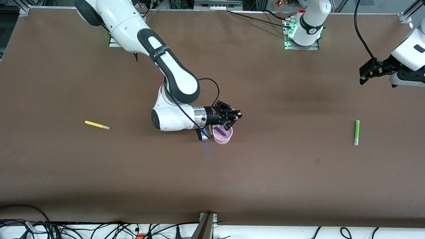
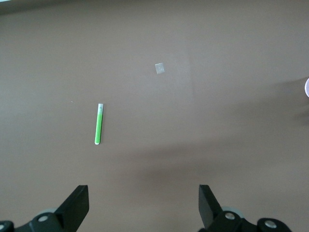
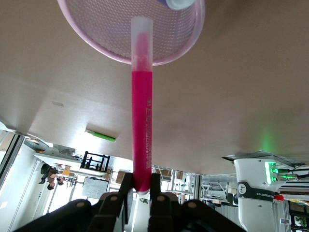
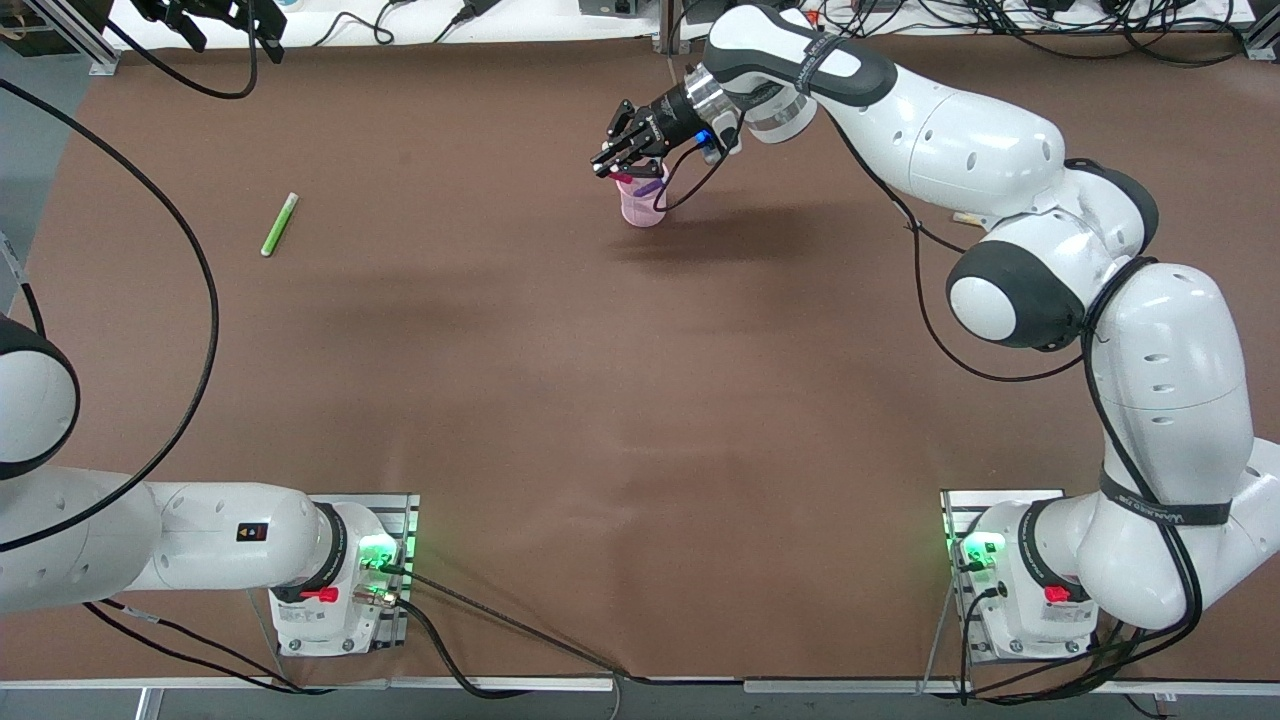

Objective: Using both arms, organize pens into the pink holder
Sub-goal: 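Lower the pink marker into the cup and open the right gripper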

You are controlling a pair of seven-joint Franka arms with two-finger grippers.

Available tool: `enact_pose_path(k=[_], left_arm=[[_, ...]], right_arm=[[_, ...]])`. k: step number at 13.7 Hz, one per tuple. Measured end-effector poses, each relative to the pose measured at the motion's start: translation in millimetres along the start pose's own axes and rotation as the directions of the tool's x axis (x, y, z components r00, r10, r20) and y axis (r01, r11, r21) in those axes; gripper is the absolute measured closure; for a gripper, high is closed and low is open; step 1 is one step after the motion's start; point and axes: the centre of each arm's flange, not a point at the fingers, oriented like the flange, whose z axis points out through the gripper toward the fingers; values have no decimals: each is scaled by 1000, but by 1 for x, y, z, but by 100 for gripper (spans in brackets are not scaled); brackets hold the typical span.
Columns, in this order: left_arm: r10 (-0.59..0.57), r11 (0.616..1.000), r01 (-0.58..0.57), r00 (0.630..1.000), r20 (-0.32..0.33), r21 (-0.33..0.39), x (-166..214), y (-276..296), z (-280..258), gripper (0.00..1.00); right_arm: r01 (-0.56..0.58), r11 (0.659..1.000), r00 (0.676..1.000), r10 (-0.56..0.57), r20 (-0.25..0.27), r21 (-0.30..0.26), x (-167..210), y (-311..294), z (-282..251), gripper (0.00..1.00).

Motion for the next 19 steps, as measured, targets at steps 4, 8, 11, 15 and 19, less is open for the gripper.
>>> enact_pose_path(k=[4, 8, 11, 15, 19], left_arm=[[0, 1000, 0, 1000, 0, 0, 0, 0, 0, 0], [0, 1000, 0, 1000, 0, 0, 0, 0, 0, 0], [0, 1000, 0, 1000, 0, 0, 0, 0, 0, 0], [0, 1000, 0, 1000, 0, 0, 0, 0, 0, 0], [0, 1000, 0, 1000, 0, 0, 0, 0, 0, 0]], right_arm=[[3, 1000, 1000, -3, -1, -2, 3, 1, 1, 82], [-6, 1000, 1000, 6, -5, -1, 11, 1, 1, 82], [-24, 1000, 1000, 24, -1, 6, 21, 0, -2, 82], [-32, 999, 999, 32, -2, 9, 27, 0, -4, 82], [-42, 999, 999, 42, -5, 12, 36, 0, -6, 82]])
